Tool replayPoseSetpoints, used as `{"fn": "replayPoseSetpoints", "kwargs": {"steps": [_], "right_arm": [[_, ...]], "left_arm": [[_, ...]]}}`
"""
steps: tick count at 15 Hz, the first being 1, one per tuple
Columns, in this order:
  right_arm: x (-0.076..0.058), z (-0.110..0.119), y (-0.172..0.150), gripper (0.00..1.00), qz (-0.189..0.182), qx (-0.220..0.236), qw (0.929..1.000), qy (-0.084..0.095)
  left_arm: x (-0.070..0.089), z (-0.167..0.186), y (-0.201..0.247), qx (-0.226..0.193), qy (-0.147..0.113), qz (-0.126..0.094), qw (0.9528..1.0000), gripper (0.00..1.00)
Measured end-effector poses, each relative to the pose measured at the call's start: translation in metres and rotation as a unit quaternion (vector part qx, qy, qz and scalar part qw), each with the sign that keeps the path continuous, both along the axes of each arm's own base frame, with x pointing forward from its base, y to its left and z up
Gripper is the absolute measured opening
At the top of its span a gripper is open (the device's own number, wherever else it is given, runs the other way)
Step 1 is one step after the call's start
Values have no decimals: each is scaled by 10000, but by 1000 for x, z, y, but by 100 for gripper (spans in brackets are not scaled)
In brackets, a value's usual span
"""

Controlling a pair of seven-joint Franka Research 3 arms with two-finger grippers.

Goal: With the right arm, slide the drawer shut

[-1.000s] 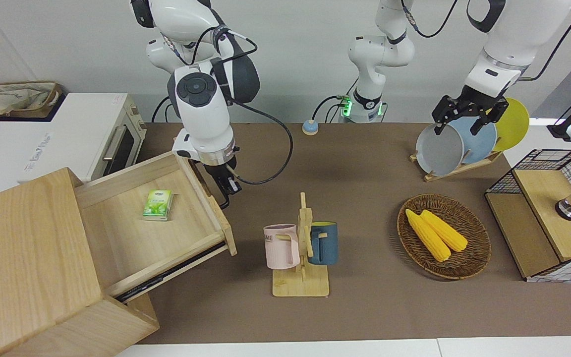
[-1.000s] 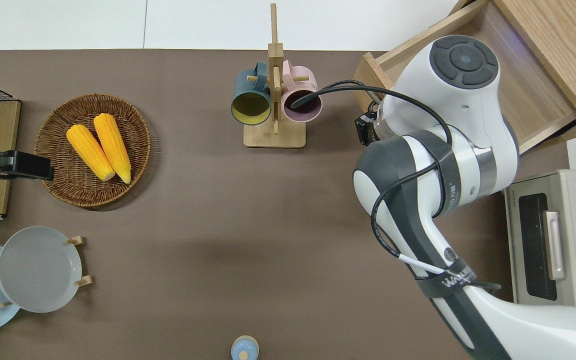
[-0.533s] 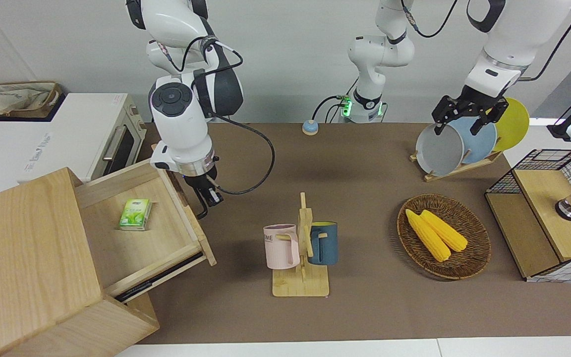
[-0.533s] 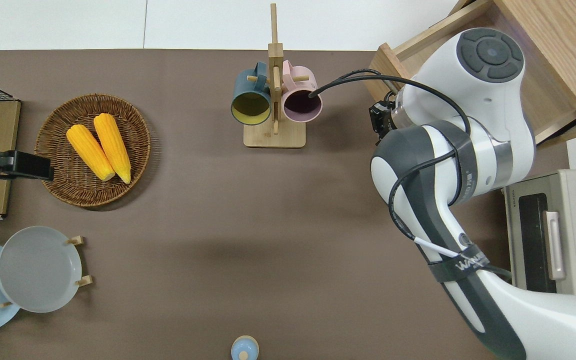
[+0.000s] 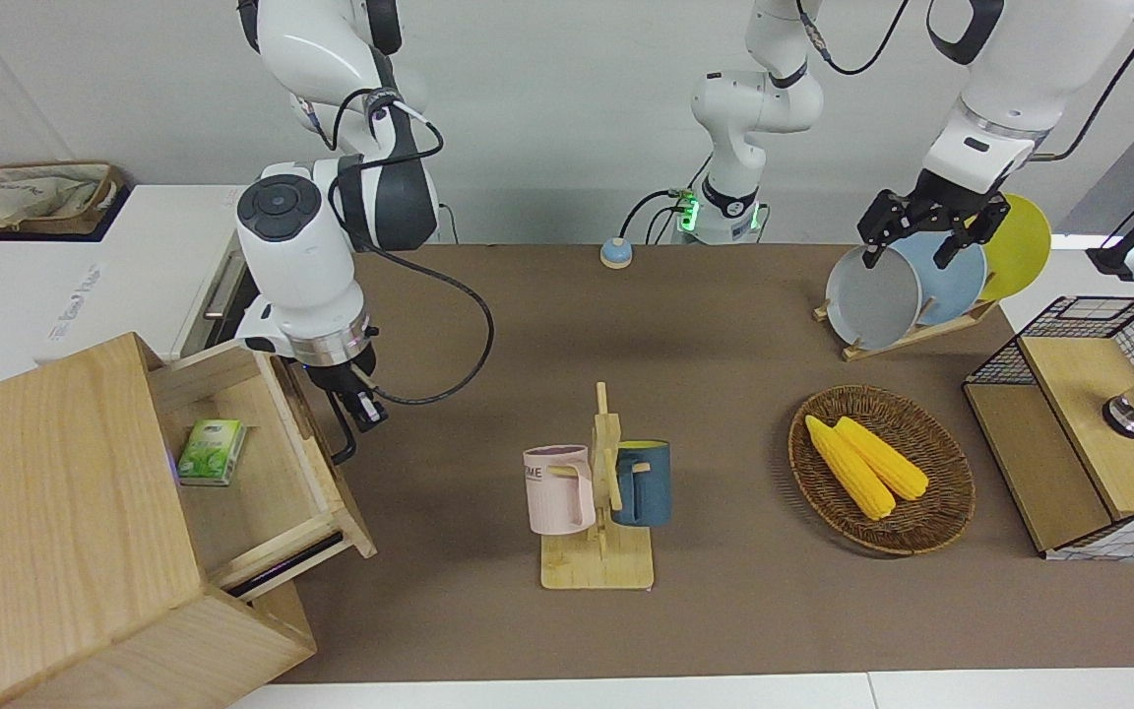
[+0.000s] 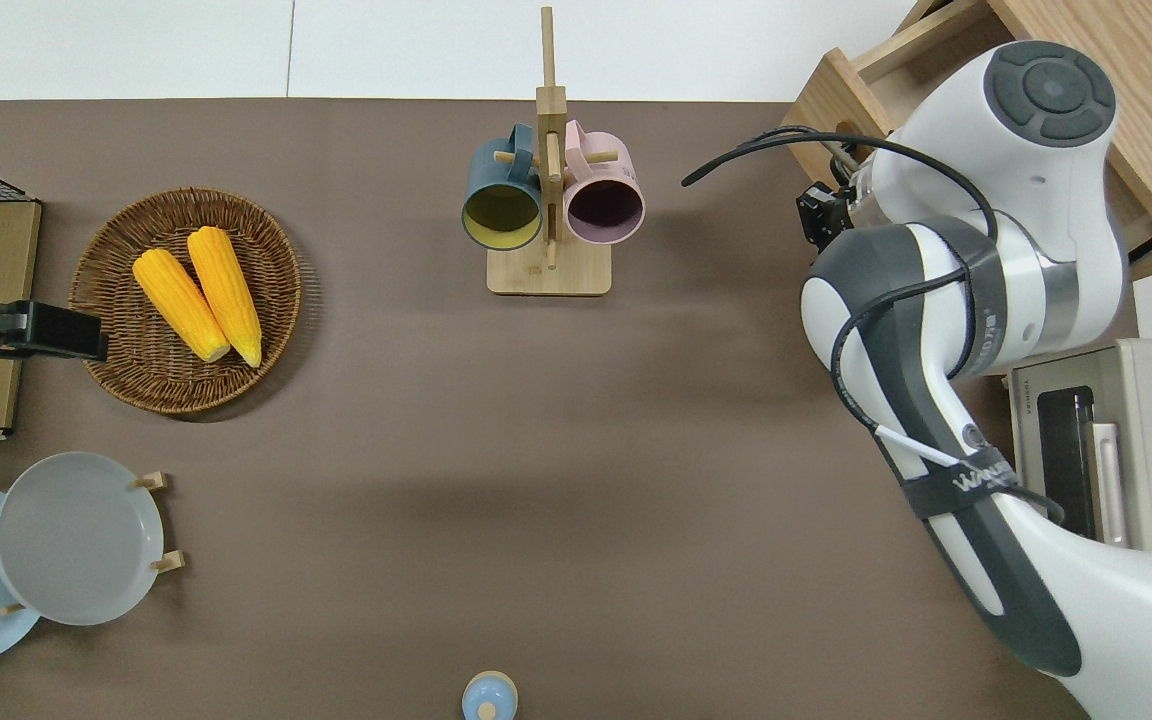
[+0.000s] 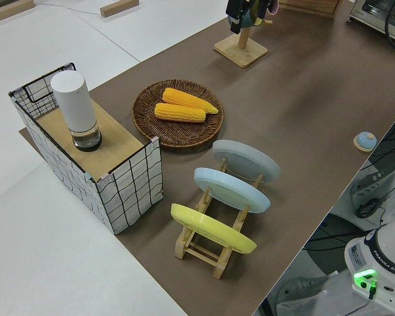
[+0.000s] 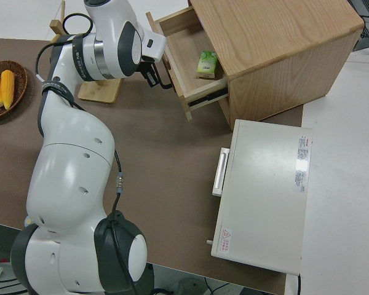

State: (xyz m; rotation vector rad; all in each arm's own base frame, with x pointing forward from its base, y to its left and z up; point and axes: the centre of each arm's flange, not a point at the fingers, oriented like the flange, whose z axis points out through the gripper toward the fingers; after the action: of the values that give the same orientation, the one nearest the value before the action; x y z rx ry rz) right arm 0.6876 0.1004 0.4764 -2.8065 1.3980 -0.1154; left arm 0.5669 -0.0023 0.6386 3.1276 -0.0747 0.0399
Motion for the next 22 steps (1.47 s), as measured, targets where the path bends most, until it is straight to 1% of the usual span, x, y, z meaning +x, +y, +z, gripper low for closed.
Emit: {"fn": "replayPoseSetpoints", "kwargs": {"steps": [3, 6, 10, 12, 14, 17, 22], "right_arm": [[4, 2, -18, 1, -108, -23, 9999, -97], [7, 3, -37, 1, 16, -47, 9999, -138], [10, 7, -65, 1, 296, -96, 9994, -171], [11, 8, -75, 1, 356, -109, 9991, -187], [12, 11, -86, 1, 389, -122, 9990, -204], [12, 12, -98, 1, 341, -127, 9991, -220], [13, 13, -117, 1, 433, -137, 9987, -228]], "left_arm": [[0, 0, 0, 0, 0, 0, 10000, 99], [0, 0, 0, 0, 0, 0, 10000, 100], [0, 0, 0, 0, 0, 0, 10000, 100], [0, 0, 0, 0, 0, 0, 10000, 99], [0, 0, 0, 0, 0, 0, 10000, 100], [0, 0, 0, 0, 0, 0, 10000, 100], [0, 0, 0, 0, 0, 0, 10000, 99]]}}
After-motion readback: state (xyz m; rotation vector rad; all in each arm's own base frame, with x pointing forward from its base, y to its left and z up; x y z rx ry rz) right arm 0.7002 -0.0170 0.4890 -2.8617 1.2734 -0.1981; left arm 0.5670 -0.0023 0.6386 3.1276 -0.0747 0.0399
